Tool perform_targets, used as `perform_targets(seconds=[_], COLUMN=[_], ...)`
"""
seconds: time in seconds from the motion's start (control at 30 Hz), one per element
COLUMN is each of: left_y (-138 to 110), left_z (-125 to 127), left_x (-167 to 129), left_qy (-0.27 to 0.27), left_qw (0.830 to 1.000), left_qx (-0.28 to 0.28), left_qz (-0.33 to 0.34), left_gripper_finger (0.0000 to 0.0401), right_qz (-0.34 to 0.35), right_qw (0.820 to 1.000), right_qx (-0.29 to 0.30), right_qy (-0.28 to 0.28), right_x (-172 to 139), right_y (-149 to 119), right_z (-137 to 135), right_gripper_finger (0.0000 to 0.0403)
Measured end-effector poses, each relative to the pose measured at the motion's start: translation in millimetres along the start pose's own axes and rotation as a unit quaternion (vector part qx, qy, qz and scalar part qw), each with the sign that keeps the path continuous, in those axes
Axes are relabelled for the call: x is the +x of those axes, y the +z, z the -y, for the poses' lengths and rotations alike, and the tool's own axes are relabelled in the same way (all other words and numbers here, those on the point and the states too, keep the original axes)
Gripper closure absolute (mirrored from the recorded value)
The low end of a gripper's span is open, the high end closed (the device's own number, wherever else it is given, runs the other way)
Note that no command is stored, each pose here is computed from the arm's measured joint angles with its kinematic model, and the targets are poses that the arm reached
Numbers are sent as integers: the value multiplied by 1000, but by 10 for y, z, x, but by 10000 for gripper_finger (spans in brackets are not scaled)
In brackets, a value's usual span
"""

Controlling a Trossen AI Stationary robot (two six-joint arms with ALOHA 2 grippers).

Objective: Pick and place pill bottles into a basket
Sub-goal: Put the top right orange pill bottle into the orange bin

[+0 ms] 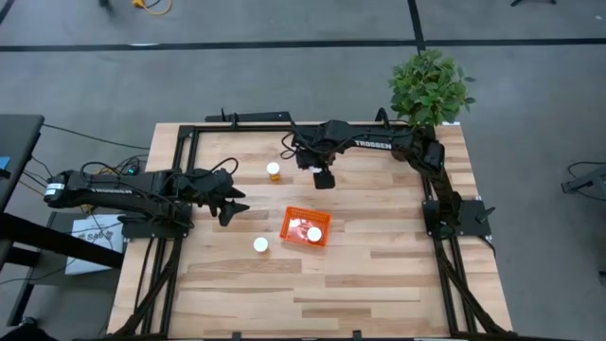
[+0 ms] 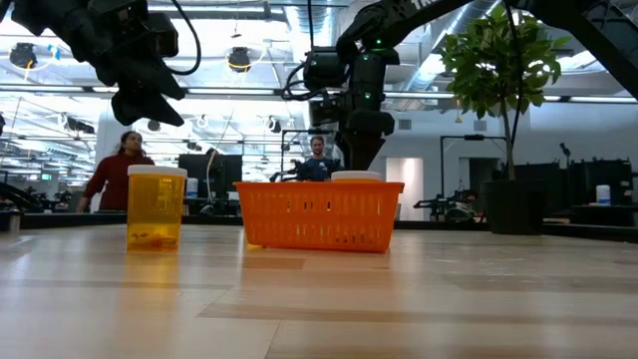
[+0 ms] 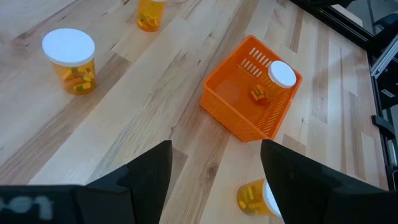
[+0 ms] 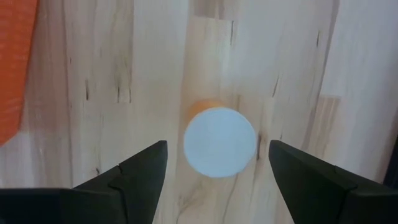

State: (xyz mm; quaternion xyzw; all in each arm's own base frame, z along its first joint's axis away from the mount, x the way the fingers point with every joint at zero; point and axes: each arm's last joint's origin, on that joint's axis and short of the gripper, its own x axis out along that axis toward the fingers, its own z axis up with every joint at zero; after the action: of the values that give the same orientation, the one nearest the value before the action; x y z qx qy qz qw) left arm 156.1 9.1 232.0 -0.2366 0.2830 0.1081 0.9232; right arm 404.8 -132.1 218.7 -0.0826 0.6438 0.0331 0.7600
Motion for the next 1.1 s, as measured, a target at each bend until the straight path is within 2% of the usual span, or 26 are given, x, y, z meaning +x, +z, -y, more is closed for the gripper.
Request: perform_targets(seconds=[0.6,1.03,1.1], left_y=[0,0,0], left_z=[0,0,0], left_x=[0,0,0], left_qy=[0,0,-1], left_qw=[1000,1000,1000], left_qx=[1,1,1], left_qz=[0,0,0], left_gripper_finger=[165,165,165], right_qz=[7,35,32], right_qw=[1000,999,999], right_qx=[-29,-24,-8], right_qy=[-8,-22,-20], right_x=[0,-4,-4], right_y=[28,84,86], right_z=[-13,12,-8], right_gripper_finger=[126,126,126])
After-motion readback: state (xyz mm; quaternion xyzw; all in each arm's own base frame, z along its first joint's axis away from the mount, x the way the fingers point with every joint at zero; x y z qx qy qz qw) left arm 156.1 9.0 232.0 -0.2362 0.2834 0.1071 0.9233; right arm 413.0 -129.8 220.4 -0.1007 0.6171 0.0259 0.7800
